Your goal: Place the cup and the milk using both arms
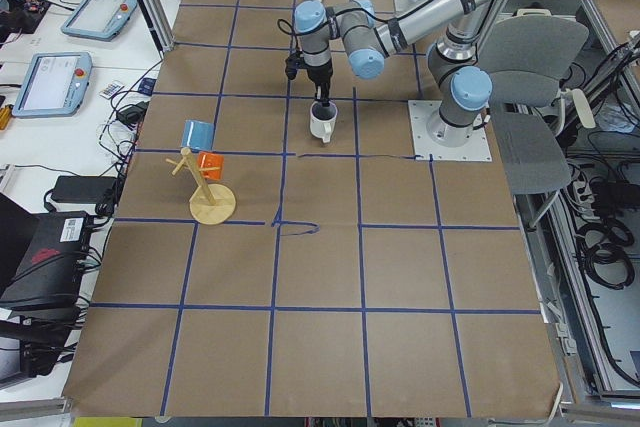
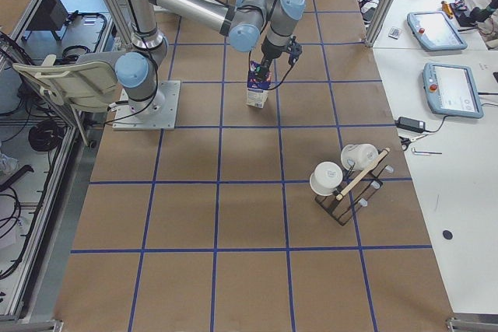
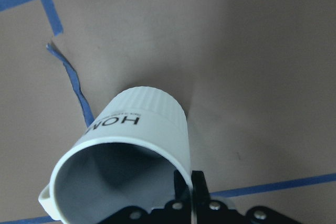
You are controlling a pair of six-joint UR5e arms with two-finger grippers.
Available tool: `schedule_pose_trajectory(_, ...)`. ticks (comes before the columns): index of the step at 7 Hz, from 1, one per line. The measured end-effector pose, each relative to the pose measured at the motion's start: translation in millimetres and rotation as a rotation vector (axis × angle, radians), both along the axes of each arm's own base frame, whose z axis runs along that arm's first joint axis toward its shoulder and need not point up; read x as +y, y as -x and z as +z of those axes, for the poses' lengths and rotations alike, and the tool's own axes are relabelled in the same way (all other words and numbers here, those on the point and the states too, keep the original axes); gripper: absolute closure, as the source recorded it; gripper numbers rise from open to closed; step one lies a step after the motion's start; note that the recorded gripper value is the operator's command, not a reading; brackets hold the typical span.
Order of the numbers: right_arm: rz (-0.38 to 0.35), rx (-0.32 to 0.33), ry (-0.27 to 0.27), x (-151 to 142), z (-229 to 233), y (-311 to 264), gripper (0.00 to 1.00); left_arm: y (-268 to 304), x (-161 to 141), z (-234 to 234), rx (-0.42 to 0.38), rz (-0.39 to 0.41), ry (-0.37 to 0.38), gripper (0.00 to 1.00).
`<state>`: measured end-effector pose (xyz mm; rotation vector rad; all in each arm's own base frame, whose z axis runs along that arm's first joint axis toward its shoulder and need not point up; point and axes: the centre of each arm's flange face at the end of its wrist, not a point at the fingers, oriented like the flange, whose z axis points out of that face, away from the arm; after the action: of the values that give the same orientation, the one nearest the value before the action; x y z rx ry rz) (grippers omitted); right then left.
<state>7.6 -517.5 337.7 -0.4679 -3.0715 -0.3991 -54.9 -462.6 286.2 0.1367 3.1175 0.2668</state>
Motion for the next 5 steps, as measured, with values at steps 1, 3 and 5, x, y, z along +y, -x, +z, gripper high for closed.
schedule_pose_trajectory(1, -0.01, 0.002, 0.0, 0, 0, 0, 0.35, 39, -11, 11, 0.01, 0.072, 0.009, 1.0)
schedule_pose_trajectory(3, -0.015, 0.001, 0.001, 0, 1, 0, 0.69, 127, -21, 17, 0.01, 0.143, 0.06, 1.0)
schedule_pose_trajectory(5, -0.018, -0.005, 0.002, 0, 1, 0, 0.92, 207, -21, 10, 0.053, 0.106, 0.073, 1.0)
